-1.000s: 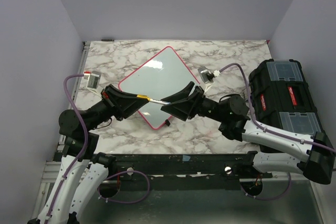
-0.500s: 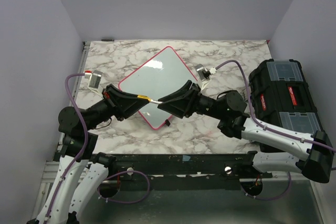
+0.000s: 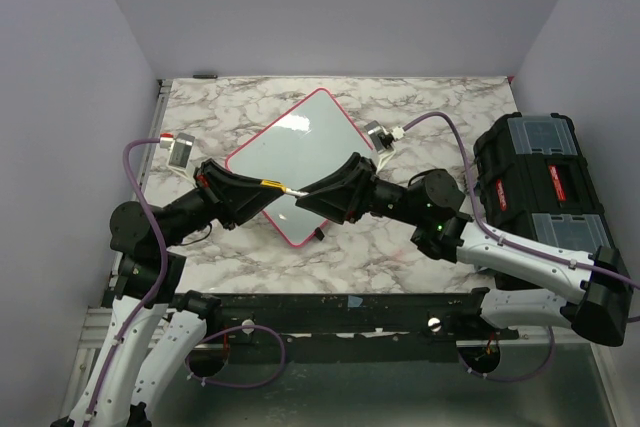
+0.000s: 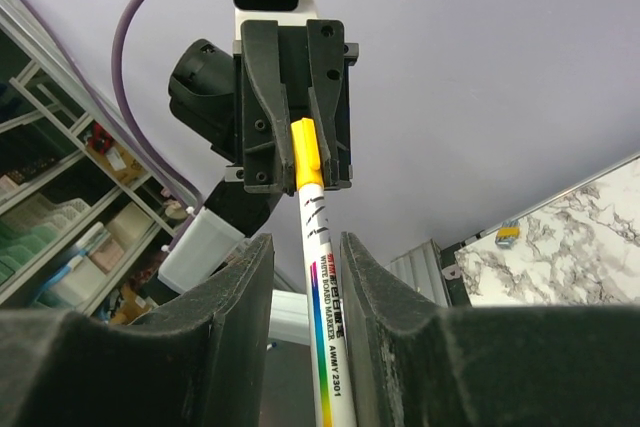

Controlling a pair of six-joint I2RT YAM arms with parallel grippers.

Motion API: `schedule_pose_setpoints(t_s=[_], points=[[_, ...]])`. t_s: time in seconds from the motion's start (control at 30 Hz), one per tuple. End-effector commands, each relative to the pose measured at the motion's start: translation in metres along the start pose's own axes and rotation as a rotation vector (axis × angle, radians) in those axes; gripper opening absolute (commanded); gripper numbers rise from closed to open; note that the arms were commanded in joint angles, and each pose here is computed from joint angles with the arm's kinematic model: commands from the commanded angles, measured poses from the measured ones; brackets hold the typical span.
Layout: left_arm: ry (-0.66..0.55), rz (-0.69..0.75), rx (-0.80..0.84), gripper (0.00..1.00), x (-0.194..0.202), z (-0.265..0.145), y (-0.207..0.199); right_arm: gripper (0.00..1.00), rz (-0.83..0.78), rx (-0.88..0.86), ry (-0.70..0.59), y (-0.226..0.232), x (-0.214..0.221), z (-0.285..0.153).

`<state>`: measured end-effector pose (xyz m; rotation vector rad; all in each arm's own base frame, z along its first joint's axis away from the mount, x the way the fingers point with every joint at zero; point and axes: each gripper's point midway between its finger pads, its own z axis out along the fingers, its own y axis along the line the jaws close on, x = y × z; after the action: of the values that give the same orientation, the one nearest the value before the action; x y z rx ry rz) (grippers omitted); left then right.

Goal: Write a sentence on the whiteboard
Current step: Open the whiteboard marker at the center of the board.

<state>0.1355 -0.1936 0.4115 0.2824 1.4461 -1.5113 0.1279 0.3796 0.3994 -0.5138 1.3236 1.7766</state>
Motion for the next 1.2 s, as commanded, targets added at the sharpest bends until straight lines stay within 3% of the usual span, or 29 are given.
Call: schedule_pose_setpoints(t_s=[0.0, 0.33, 0.67, 0.9, 1.17], points=[[-0.029, 0.041, 0.012, 0.00, -0.009, -0.001, -0.011, 0.35, -0.027, -0.034, 0.002, 0.009, -0.007, 0.004], [-0.060, 0.038, 0.005, 0.00, -0.012, -0.002, -0.010, 0.36, -0.042, -0.031, -0.004, 0.011, -0.010, 0.003], [-0.087, 0.050, 0.011, 0.00, -0.015, -0.006, -0.015, 0.49, -0.043, -0.032, -0.015, 0.015, -0.014, 0.002], [-0.084, 0.019, 0.008, 0.00, -0.010, -0.004, -0.005, 0.48, -0.051, -0.038, -0.021, 0.017, -0.018, 0.003], [-0.079, 0.007, 0.002, 0.00, -0.007, -0.001, 0.003, 0.38, -0.054, -0.043, -0.020, 0.019, -0.018, 0.003]])
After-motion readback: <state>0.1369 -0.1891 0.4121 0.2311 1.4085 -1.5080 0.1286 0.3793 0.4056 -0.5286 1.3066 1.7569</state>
